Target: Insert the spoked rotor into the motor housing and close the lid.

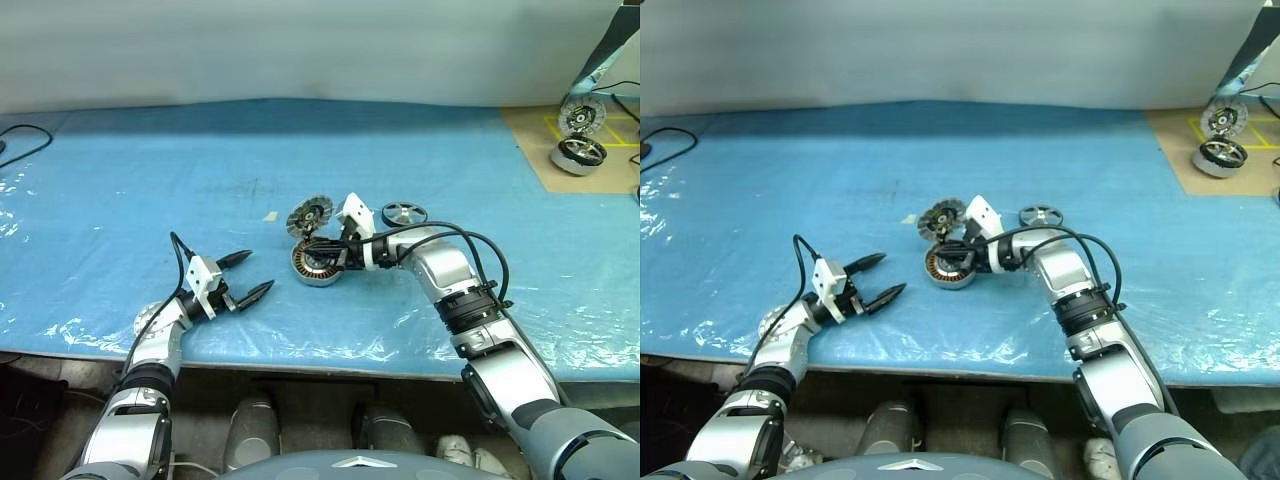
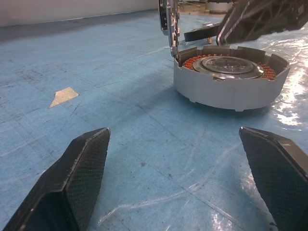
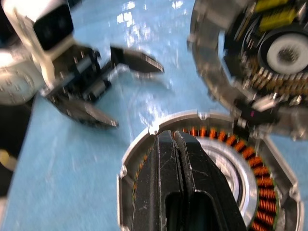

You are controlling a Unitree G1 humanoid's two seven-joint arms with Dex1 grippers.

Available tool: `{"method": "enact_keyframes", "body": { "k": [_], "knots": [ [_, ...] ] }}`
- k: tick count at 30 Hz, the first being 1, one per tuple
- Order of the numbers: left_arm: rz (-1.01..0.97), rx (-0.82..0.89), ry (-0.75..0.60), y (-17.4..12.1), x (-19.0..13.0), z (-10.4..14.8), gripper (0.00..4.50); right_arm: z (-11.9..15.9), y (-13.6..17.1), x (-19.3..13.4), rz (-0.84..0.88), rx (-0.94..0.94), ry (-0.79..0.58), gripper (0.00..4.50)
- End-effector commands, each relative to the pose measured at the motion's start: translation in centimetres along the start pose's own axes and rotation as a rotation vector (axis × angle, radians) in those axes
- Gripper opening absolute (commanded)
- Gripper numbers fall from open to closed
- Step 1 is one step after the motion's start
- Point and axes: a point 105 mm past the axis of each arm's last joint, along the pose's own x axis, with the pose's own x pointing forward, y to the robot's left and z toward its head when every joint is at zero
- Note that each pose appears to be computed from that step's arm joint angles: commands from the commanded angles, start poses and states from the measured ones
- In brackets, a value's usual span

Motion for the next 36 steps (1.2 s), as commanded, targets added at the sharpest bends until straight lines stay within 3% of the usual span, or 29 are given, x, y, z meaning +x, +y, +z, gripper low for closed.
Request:
{"method": "enact_keyframes", "body": {
  "k": [1,5,7,12,15,21,29,36],
  "knots": [
    [-0.023,-0.083,0.093,-1.6,-0.9,-2.8,4.50,-2.0,0.2,0.3,-0.004,-0.084,0.104,0.04],
    [-0.023,-0.084,0.094,-1.6,-0.9,-2.8,4.50,-3.7,-0.6,0.2,-0.048,-0.138,0.190,0.04],
    [-0.024,-0.084,0.094,-1.6,-0.9,-2.8,4.50,-3.2,-0.5,0.4,-0.042,-0.122,0.158,0.04],
    [-0.026,-0.084,0.095,-1.7,-1.0,-2.8,4.50,2.6,0.2,-0.3,0.033,0.059,-0.142,0.04],
    [-0.028,-0.084,0.095,-1.7,-1.0,-2.8,4.50,4.1,0.1,-0.9,0.043,0.086,-0.199,0.04],
    [-0.027,-0.084,0.091,-1.7,-1.1,-2.7,4.50,3.3,-0.2,-0.6,0.011,0.048,-0.141,0.04],
    [-0.024,-0.083,0.086,-1.6,-1.1,-2.7,4.50,-2.6,-0.7,0.1,-0.049,-0.128,0.150,0.04],
    [-0.093,-0.069,0.053,-2.3,-0.7,-2.1,4.50,0.6,-0.9,-0.6,-0.048,-0.102,0.003,0.04]
  ]
}}
